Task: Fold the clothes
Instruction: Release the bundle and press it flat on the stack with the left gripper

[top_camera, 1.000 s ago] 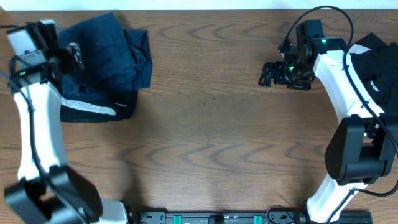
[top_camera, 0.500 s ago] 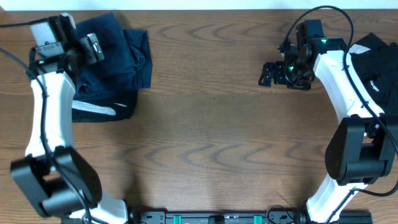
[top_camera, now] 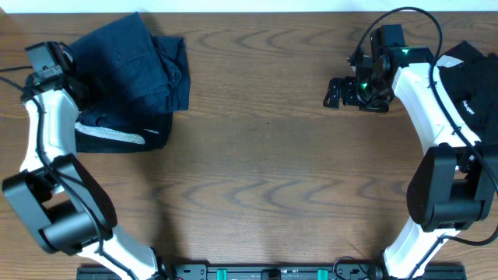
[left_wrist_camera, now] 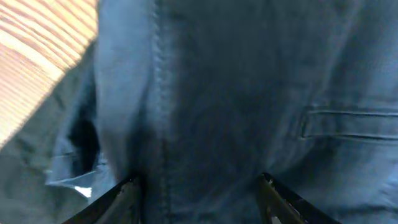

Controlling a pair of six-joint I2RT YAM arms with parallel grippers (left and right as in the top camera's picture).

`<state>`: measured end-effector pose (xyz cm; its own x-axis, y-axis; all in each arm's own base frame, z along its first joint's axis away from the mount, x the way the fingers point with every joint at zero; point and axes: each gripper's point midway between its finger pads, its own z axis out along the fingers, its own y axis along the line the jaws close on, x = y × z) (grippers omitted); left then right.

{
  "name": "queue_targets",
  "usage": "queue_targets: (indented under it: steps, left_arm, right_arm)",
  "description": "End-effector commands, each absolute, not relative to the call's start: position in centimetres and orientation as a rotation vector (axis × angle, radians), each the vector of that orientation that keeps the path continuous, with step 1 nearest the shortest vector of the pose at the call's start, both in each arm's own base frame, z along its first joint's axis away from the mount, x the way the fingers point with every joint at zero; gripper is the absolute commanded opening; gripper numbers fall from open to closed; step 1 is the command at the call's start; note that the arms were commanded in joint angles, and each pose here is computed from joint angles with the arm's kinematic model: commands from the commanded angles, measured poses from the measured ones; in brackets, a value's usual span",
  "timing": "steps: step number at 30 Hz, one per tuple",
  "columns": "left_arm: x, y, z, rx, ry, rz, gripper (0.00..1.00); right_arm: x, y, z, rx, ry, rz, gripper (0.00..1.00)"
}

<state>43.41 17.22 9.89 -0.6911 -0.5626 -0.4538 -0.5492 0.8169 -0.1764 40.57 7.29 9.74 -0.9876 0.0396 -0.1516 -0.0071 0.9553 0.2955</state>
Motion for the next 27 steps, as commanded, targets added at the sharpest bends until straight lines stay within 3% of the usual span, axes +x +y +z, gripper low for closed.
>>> queue_targets:
  steps: [1,5,9,19,21,27]
  left_arm:
    - [42.7,16.7,5.7,-0.850,2.595,-0.055,0.59]
    - [42.3,16.6,3.2,-0.871,2.647,-0.061,0.60]
    - [42.5,16.7,4.0,-0.863,2.627,-0.058,0.60]
    - [43.5,17.0,17.1,-0.756,2.349,-0.024,0.61]
    - [42.9,16.7,19.9,-0.734,2.296,-0.023,0.68]
    - [42.7,13.7,23.8,-0.628,2.232,-0.187,0.70]
  right_arm:
    - [40.8,7.1,9.9,0.041,2.946,0.442,0.99]
    - [40.8,7.1,9.9,0.041,2.946,0.442,0.99]
    - [40.8,7.1,9.9,0.041,2.946,0.442,0.99]
    - [40.8,7.1,9.9,0.041,2.947,0.442,0.99]
    - [40.8,7.1,9.9,0.041,2.946,0.442,0.99]
    - [40.8,7.1,9.9,0.041,2.946,0.442,0.99]
